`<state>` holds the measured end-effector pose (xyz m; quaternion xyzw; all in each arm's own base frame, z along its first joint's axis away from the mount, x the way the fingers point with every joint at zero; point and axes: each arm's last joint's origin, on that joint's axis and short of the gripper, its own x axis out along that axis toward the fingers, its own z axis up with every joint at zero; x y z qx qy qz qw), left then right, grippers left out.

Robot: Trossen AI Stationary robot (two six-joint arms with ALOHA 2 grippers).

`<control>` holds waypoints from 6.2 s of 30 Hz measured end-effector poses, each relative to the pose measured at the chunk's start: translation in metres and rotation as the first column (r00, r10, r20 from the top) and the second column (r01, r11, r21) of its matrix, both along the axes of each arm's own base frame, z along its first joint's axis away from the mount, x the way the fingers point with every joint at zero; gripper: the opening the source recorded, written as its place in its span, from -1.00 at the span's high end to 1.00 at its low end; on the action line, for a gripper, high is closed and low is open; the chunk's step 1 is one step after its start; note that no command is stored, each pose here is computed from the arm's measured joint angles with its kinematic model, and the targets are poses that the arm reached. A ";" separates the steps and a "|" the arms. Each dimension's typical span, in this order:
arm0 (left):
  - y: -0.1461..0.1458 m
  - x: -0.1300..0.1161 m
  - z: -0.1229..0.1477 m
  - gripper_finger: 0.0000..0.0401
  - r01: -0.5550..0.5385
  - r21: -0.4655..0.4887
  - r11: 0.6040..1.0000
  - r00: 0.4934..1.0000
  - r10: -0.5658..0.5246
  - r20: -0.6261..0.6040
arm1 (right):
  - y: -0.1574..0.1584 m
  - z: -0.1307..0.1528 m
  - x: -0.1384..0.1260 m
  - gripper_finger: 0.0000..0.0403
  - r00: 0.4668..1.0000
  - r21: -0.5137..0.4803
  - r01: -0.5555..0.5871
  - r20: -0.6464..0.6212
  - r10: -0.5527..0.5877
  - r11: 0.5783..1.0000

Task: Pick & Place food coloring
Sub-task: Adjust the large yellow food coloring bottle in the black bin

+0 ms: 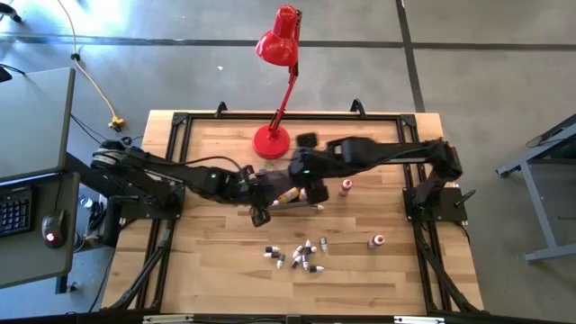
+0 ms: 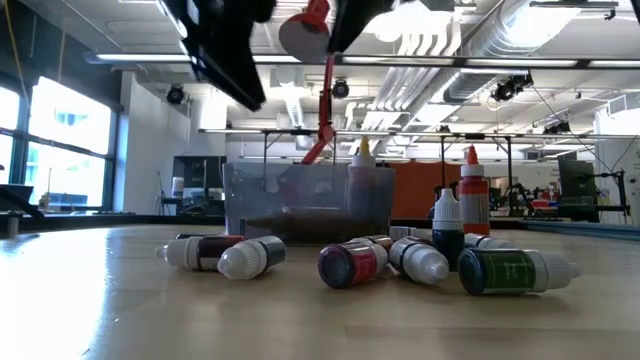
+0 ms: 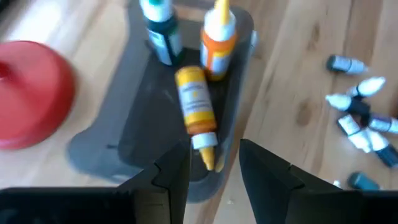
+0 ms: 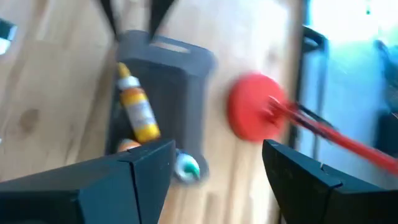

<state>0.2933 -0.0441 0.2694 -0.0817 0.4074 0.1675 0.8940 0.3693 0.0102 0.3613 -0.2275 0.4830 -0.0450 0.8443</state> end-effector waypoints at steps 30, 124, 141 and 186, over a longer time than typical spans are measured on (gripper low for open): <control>0.079 0.052 -0.082 -0.11 0.084 -0.285 0.955 0.982 -0.128 -0.141 | 0.009 -0.129 -0.182 -0.17 0.757 0.264 0.001 0.630 -0.173 0.965; 0.047 0.065 0.014 0.48 0.011 -0.442 0.897 0.814 -0.264 -0.517 | 0.015 -0.128 -0.162 -0.17 0.722 0.246 -0.166 0.690 -0.052 0.955; 0.030 0.077 0.017 0.48 -0.230 -0.626 0.745 0.882 -0.113 -0.458 | 0.054 -0.157 -0.038 -0.17 0.862 0.201 -0.208 0.501 0.082 0.957; 0.038 0.081 0.016 0.06 0.018 -0.372 0.928 0.900 -0.177 -0.399 | 0.072 -0.180 -0.013 0.41 0.931 0.179 -0.085 0.364 0.015 0.980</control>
